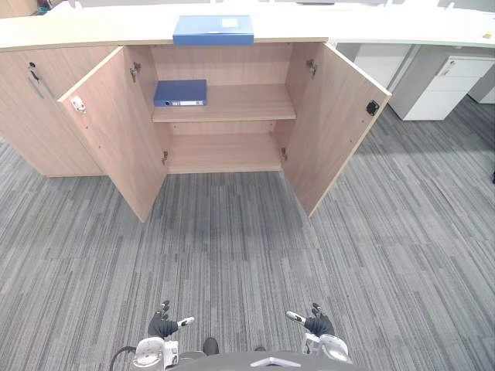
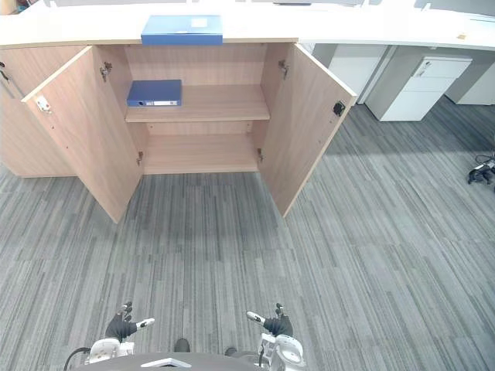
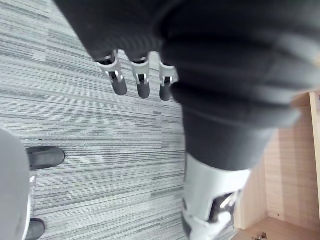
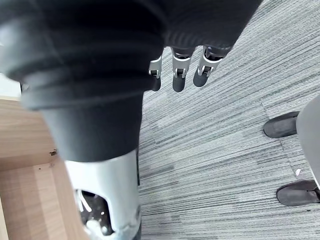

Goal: Walk over to the cabinet, pick up the folder, carry it to the office cabinet, place the folder inside the office cabinet, then close the office cabinet door

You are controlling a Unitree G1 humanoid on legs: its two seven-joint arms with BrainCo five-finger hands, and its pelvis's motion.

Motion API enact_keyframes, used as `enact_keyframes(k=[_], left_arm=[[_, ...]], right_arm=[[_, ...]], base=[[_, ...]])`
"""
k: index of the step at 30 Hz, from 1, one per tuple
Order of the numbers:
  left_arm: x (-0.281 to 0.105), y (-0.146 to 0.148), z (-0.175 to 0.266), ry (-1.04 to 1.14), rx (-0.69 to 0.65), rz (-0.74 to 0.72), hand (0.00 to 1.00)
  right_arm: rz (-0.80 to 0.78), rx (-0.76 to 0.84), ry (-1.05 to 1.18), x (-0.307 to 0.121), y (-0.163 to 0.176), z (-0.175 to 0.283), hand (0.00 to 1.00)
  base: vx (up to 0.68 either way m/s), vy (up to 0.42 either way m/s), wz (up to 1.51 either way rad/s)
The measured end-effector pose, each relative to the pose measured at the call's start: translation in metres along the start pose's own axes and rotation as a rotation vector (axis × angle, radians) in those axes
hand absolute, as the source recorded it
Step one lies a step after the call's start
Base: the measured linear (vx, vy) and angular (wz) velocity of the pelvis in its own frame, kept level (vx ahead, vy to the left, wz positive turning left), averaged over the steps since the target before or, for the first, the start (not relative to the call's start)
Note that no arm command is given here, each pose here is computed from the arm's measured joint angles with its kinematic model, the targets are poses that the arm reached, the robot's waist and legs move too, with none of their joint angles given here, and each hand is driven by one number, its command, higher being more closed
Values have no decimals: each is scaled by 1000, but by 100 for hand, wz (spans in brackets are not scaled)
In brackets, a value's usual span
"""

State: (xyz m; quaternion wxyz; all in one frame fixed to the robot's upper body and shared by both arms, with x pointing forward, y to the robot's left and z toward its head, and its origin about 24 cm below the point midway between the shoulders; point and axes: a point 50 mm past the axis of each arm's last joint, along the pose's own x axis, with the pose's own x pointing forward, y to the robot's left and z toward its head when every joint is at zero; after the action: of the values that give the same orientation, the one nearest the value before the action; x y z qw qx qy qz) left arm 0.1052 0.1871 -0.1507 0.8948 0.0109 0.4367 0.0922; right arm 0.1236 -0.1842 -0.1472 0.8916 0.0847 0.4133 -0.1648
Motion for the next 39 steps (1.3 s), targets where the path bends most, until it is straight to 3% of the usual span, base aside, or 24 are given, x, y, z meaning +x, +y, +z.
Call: enact_keyframes(k=[26, 39], left_arm=[[3, -2, 1, 22, 41, -31, 0], [5, -5, 7, 7, 23, -36, 0]], right_arm=[[-23, 4, 73, 0, -8, -10, 0], [-10, -1, -7, 7, -6, 15, 0]], base=[[2, -14, -5], [112, 33, -13]])
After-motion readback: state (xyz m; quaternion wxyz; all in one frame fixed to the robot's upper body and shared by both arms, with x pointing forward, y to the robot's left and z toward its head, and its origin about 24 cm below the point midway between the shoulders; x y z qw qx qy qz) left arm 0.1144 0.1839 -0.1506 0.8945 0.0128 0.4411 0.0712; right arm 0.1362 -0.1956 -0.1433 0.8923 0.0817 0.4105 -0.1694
